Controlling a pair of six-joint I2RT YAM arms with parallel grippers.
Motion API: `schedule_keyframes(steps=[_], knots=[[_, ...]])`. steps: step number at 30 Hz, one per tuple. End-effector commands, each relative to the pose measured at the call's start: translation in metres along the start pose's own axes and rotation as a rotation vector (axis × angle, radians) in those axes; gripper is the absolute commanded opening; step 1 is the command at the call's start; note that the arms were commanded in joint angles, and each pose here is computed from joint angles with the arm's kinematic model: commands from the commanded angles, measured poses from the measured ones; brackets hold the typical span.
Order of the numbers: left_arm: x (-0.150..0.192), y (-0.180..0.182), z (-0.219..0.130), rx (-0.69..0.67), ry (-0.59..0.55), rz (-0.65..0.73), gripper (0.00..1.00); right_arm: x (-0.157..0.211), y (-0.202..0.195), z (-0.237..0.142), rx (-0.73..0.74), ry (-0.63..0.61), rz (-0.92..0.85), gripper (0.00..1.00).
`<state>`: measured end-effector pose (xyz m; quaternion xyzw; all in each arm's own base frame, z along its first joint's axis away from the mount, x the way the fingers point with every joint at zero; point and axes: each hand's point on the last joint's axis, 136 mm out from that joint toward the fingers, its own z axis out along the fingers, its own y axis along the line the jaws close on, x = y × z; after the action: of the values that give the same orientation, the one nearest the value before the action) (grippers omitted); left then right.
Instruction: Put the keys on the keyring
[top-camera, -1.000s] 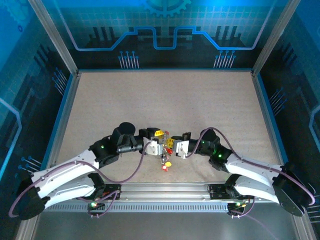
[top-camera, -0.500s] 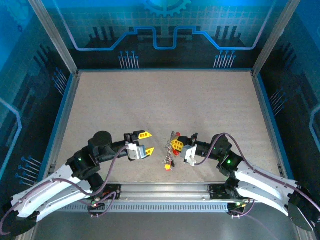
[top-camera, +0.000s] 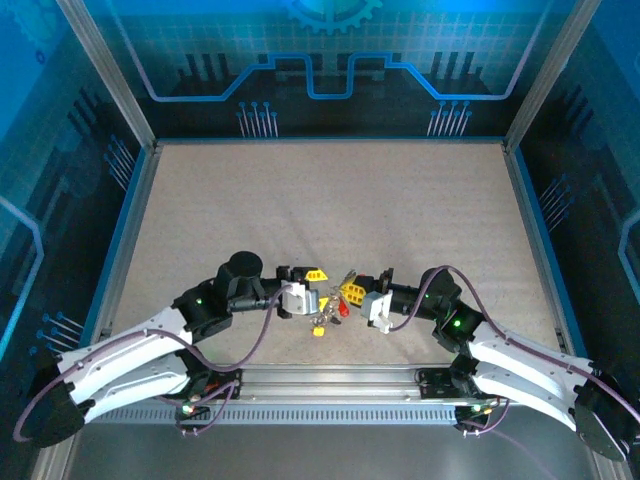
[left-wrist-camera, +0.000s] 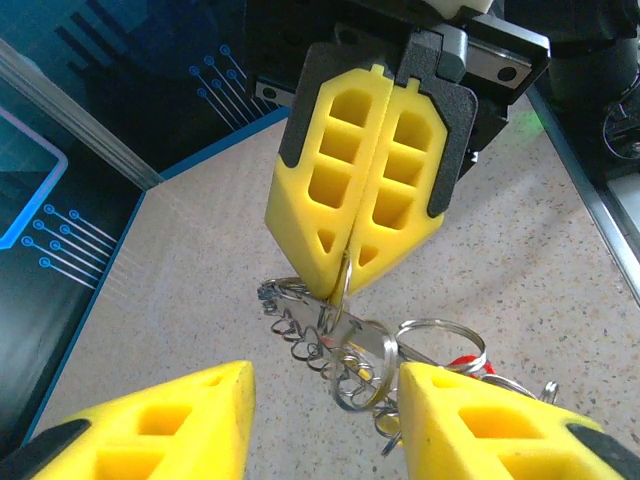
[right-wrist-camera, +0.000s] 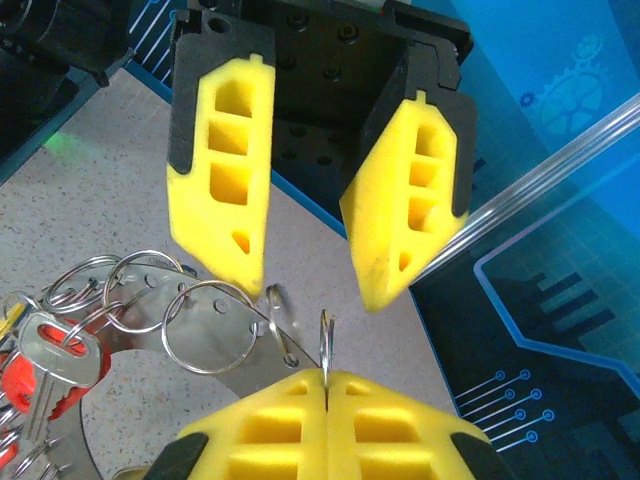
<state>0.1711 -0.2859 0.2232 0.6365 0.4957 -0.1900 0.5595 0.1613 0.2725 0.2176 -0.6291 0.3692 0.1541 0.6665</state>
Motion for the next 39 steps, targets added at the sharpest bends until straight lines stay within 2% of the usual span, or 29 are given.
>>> schedule_keyframes(steps=[1,9,11,18,21,25,31,39], knots=[[-0.022,0.012,0.003,-0.033,-0.086,0.063,0.41,-0.020,-0.009,0.001,0.014,-0.072,-0.023,0.00],[-0.021,0.014,0.014,-0.024,-0.092,0.093,0.31,-0.021,-0.009,0.008,-0.009,-0.086,-0.002,0.00],[-0.020,0.011,0.014,-0.006,-0.090,0.101,0.31,-0.022,-0.011,0.008,-0.004,-0.089,0.001,0.00],[-0.009,-0.002,0.001,0.020,-0.041,0.139,0.50,-0.019,-0.018,0.006,0.034,-0.069,0.008,0.00],[0.005,-0.007,-0.005,0.010,0.016,0.167,0.53,-0.019,-0.019,0.005,0.043,-0.069,0.011,0.00],[0.005,-0.005,-0.015,-0.024,0.026,0.184,0.54,-0.020,-0.020,0.004,0.047,-0.071,0.013,0.00],[0.003,0.008,-0.014,-0.062,0.052,0.152,0.40,-0.023,-0.021,0.004,0.043,-0.081,0.015,0.00],[-0.007,0.006,0.004,-0.013,-0.016,0.147,0.39,-0.023,-0.022,0.004,0.050,-0.082,0.025,0.00]])
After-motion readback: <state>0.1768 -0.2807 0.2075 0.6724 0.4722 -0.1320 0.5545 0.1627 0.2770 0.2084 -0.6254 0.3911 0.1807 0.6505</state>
